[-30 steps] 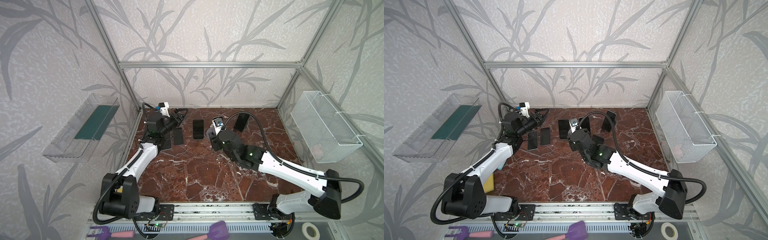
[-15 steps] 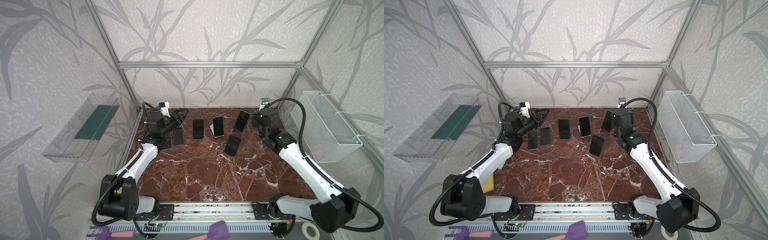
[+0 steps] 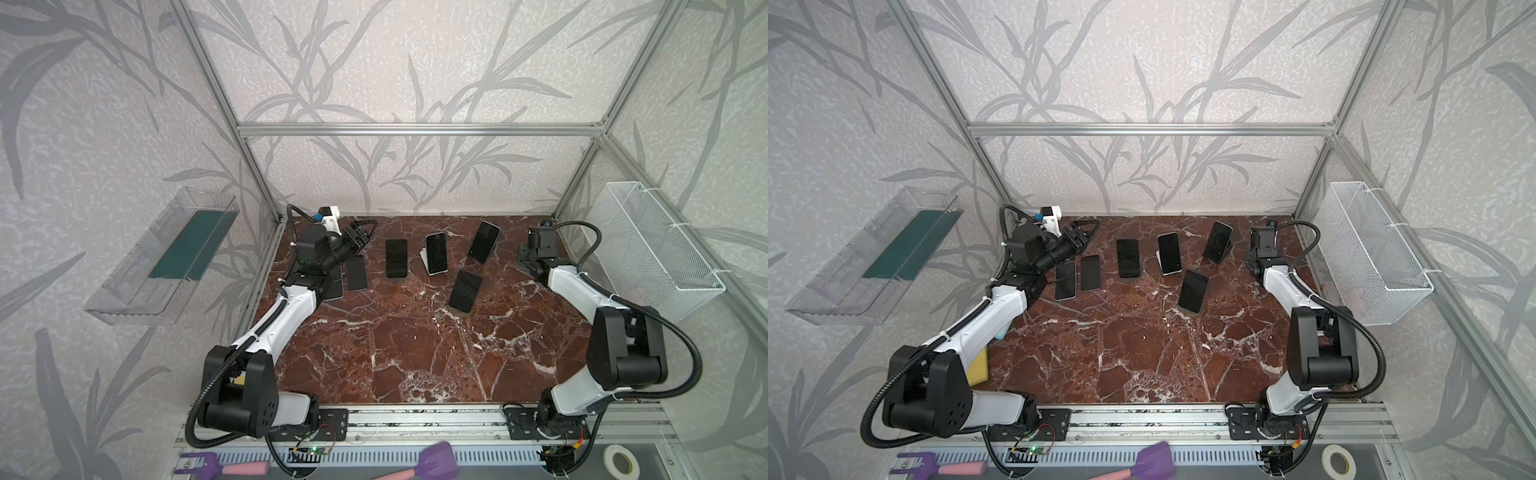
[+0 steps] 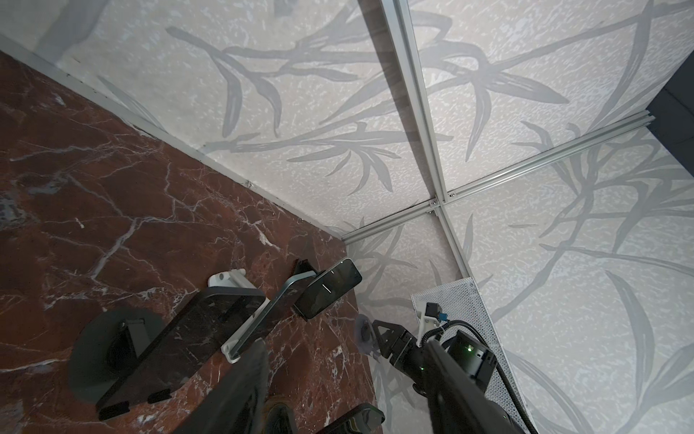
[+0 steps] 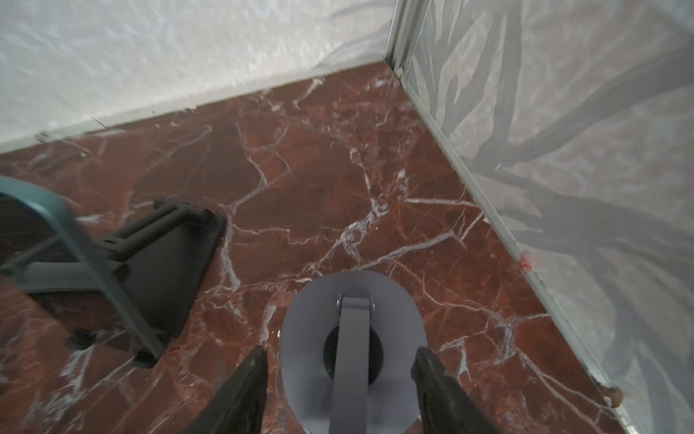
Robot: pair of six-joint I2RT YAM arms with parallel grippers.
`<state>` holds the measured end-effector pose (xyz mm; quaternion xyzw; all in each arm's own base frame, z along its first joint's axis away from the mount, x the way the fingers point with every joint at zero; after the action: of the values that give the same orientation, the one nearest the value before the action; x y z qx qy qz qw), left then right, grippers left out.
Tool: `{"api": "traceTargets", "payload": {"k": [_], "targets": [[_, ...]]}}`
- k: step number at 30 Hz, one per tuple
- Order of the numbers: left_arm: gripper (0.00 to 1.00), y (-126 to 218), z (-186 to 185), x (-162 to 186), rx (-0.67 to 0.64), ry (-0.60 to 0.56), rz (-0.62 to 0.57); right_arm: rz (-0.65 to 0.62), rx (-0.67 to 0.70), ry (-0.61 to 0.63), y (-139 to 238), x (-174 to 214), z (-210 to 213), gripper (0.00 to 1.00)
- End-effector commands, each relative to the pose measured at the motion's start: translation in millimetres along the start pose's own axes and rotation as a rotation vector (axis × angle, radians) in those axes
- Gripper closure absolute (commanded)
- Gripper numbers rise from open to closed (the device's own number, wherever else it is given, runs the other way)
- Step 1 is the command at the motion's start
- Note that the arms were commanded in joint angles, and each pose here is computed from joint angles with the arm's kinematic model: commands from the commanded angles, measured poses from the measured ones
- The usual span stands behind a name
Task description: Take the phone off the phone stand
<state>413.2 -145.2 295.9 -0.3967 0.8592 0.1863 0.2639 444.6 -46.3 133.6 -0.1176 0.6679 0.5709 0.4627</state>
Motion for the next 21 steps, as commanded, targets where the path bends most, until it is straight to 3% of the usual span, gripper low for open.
{"api": "traceTargets", "payload": {"k": [1, 13, 21], "targets": [[0.34, -4.6, 1.6, 0.1, -0.003, -0.049, 0.001, 0.0, -0.033, -0.096, -18.6, -7.9, 12.4, 0.44], [0.34, 6.4, -7.1, -7.7, -0.027, -0.14, -0.024, 0.096, -0.035, -0.117, -66.4, 11.2, 26.5, 0.41], [0.34, 1.5, 10.6, -1.8, -0.078, -0.178, -0.022, 0.164, 0.024, -0.132, -86.7, 33.1, 5.2, 0.35]]}}
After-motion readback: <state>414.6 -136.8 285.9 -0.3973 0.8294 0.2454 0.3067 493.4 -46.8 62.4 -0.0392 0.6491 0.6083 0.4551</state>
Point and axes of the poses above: each gripper's point midway between its finger pads, its own y axis back along the fingers, its own z axis along the line the jaws close on, x = y × z, the point moved 1 cm from there along y, back along the fingers, and after that the axes turned 8 degrees about -y, right-handed, at the moved point
